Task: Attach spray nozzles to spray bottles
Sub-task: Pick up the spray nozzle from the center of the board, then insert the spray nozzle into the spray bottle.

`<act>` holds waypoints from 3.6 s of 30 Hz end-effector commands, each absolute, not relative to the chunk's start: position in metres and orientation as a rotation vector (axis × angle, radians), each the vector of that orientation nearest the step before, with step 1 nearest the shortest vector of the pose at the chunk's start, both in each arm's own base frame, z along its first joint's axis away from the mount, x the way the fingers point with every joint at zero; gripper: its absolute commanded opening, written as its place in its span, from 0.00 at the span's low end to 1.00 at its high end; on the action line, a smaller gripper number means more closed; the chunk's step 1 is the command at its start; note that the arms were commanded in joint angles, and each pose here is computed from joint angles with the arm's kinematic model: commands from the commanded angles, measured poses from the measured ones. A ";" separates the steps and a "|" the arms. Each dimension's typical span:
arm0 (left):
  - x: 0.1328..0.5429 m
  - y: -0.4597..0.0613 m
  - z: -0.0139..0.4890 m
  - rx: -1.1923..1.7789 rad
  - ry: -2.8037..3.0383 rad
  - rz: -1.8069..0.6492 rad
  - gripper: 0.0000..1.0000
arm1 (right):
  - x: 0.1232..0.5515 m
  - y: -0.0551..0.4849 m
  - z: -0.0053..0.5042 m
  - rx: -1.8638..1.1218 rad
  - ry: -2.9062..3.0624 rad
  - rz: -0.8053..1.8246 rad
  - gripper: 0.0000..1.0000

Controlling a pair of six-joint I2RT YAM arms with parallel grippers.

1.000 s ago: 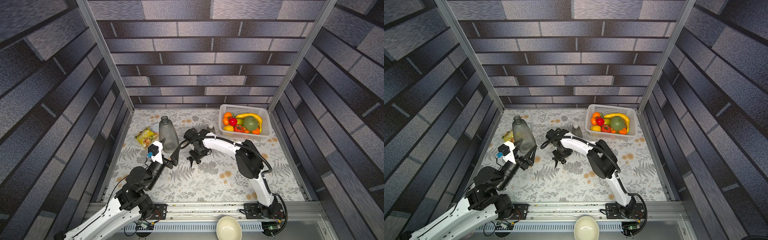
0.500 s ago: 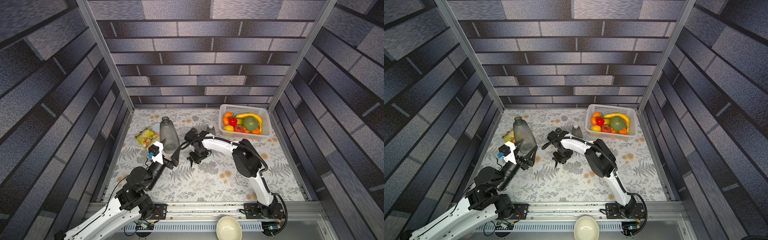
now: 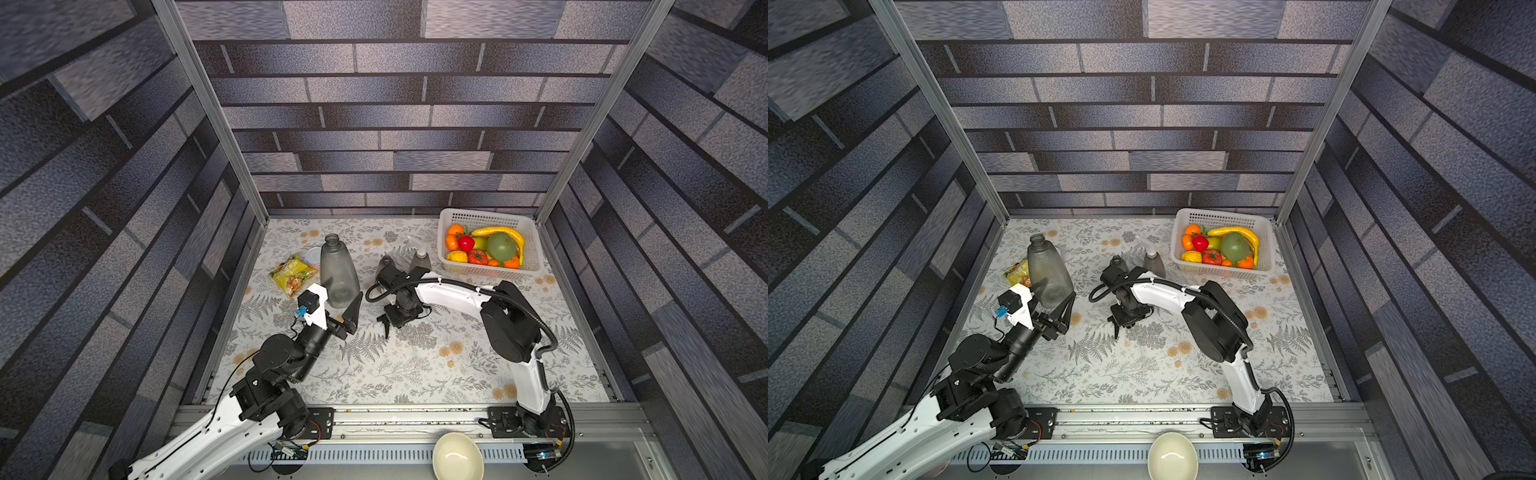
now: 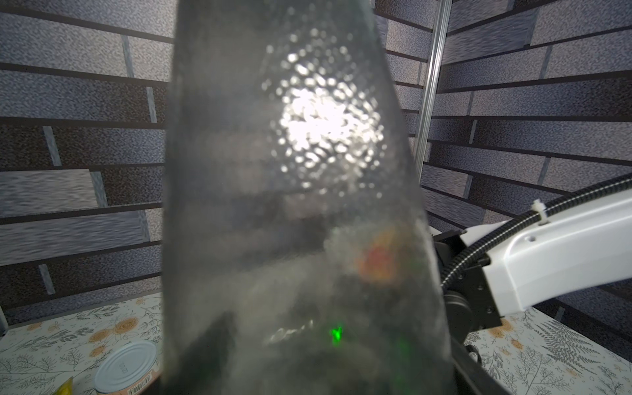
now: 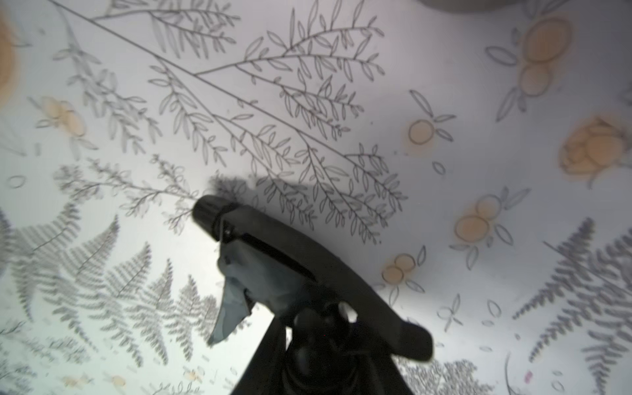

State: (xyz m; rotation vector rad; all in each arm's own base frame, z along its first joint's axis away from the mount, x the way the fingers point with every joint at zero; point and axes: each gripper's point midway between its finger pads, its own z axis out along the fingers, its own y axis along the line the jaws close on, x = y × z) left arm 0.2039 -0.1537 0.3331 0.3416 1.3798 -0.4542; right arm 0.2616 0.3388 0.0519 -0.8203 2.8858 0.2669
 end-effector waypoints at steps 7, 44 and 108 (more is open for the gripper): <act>0.194 -0.186 0.328 0.489 1.293 -0.539 0.77 | 0.276 0.324 0.217 -0.620 2.403 0.541 0.23; 0.197 -0.239 0.294 0.644 1.306 -0.750 0.78 | 0.229 0.308 0.595 -0.558 1.243 1.005 0.22; 0.213 -0.228 0.327 0.547 1.227 -0.761 0.78 | 0.229 0.374 0.385 -0.663 1.563 1.262 0.23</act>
